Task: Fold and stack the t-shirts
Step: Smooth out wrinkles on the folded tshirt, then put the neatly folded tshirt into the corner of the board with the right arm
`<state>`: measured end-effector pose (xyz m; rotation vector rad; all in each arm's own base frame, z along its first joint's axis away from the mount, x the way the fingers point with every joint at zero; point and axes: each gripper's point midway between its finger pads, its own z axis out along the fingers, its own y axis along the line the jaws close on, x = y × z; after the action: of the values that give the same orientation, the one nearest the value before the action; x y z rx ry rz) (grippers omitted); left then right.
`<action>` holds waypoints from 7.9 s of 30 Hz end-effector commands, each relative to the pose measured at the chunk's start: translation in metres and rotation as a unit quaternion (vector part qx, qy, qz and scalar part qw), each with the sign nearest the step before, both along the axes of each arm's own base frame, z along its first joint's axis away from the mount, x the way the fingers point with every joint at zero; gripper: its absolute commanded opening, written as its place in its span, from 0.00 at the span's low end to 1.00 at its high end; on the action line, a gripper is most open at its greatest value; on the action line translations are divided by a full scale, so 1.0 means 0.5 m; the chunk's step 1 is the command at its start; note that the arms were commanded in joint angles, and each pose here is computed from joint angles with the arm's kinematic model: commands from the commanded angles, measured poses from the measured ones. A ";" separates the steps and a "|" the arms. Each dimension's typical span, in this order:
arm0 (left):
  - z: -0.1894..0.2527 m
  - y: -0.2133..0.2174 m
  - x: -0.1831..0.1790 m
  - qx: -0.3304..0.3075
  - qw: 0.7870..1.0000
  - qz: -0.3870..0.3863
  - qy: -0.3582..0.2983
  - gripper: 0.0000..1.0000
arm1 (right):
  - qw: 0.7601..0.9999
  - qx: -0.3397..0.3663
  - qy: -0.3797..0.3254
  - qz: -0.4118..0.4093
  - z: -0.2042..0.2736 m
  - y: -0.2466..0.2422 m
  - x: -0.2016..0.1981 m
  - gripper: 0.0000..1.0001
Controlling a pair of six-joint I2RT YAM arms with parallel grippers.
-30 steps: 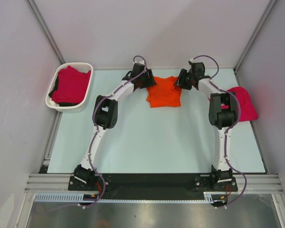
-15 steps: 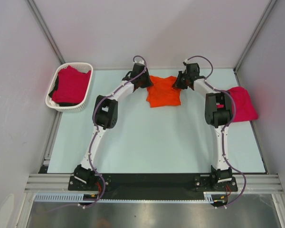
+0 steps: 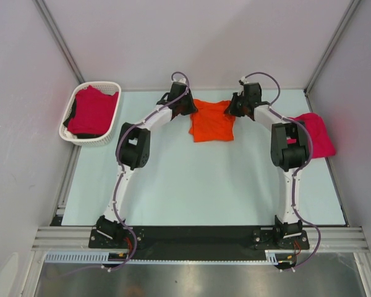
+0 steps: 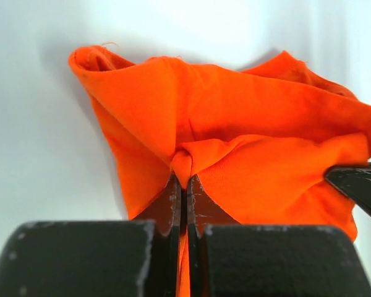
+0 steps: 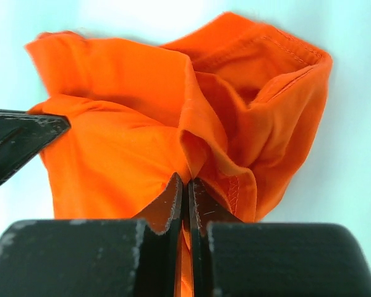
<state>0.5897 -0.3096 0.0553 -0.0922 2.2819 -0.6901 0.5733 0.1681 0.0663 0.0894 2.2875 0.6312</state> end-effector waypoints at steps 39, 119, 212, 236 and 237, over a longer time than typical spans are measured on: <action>0.209 0.041 -0.023 -0.011 0.996 0.005 -0.086 1.00 | 0.979 -0.101 -0.102 -0.143 0.035 -0.087 0.177 0.73; 0.136 0.061 -0.091 0.005 0.999 -0.013 -0.034 1.00 | 0.942 -0.307 0.015 -0.132 0.155 -0.245 -0.063 0.00; 0.100 0.019 -0.173 -0.001 0.997 -0.075 -0.006 0.02 | 0.846 -0.328 0.065 -0.415 0.103 -0.703 -0.187 0.00; 0.250 0.075 -0.170 0.012 0.997 -0.036 -0.073 0.97 | 0.884 -0.327 0.023 -0.333 0.179 -0.512 -0.159 0.00; 0.250 0.075 -0.170 0.012 0.997 -0.036 -0.073 0.99 | 0.888 -0.309 -0.006 -0.339 0.216 -0.512 -0.151 0.00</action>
<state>0.5058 -0.2810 0.1532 0.0525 2.2152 -0.6974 0.4836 -0.1066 0.0712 0.5026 2.3904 -0.6691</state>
